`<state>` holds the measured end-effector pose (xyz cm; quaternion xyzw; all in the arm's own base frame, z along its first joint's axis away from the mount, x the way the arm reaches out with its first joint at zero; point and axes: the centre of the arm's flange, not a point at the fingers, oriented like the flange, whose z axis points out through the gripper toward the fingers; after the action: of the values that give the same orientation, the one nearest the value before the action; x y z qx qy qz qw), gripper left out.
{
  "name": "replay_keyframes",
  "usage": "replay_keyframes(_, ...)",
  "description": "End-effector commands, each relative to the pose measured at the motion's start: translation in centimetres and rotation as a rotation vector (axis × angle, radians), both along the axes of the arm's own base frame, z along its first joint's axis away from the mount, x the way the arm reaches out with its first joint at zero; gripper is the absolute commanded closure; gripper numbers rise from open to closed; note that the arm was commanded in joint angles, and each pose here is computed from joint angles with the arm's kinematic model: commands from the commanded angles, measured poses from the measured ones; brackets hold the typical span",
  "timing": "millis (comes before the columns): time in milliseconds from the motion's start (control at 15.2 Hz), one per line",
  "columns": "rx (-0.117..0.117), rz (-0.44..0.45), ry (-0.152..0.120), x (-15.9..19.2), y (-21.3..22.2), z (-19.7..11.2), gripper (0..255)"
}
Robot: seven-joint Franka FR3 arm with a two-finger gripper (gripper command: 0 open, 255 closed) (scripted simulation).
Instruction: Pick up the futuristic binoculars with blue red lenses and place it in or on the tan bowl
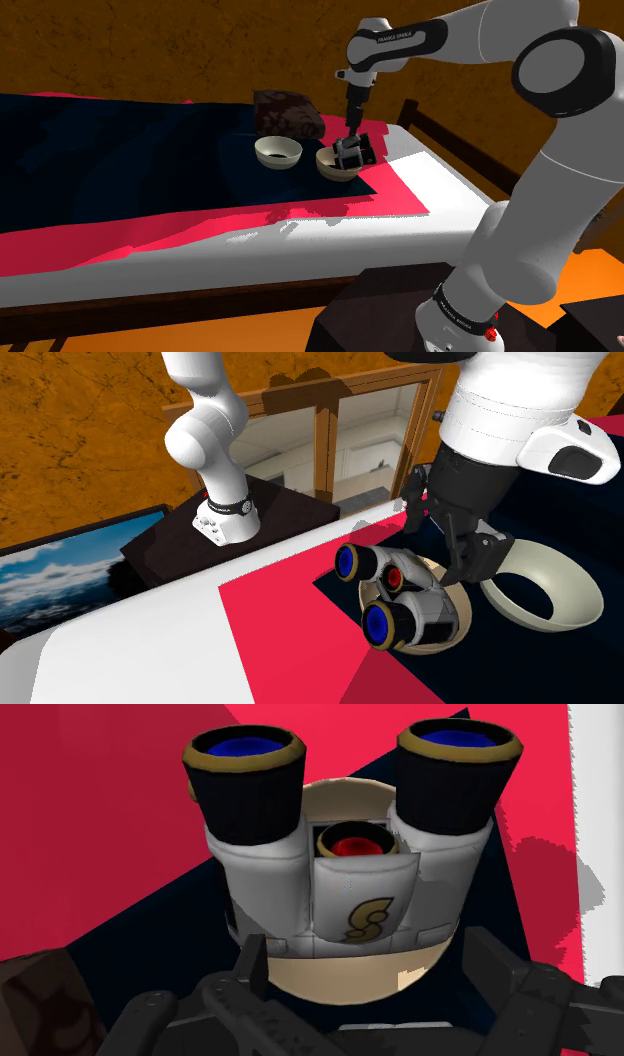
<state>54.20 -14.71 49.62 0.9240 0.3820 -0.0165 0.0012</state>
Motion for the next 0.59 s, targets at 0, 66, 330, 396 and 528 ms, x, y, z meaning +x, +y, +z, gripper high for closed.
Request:
replay_keyframes(0, 0.0, 0.0, 0.001, 0.0, -0.1, 2.2, 0)
replay_keyframes(66, 0.0, 0.0, 0.001, 0.1, -0.1, 3.3, 0)
replay_keyframes(330, 0.0, 0.0, 0.001, 0.1, -0.1, 3.3, 0)
replay_keyframes(396, 0.0, 0.0, 0.001, 0.1, -0.1, 3.3, 0)
replay_keyframes(528, 0.0, 0.0, 0.001, 0.1, -0.1, 3.3, 0)
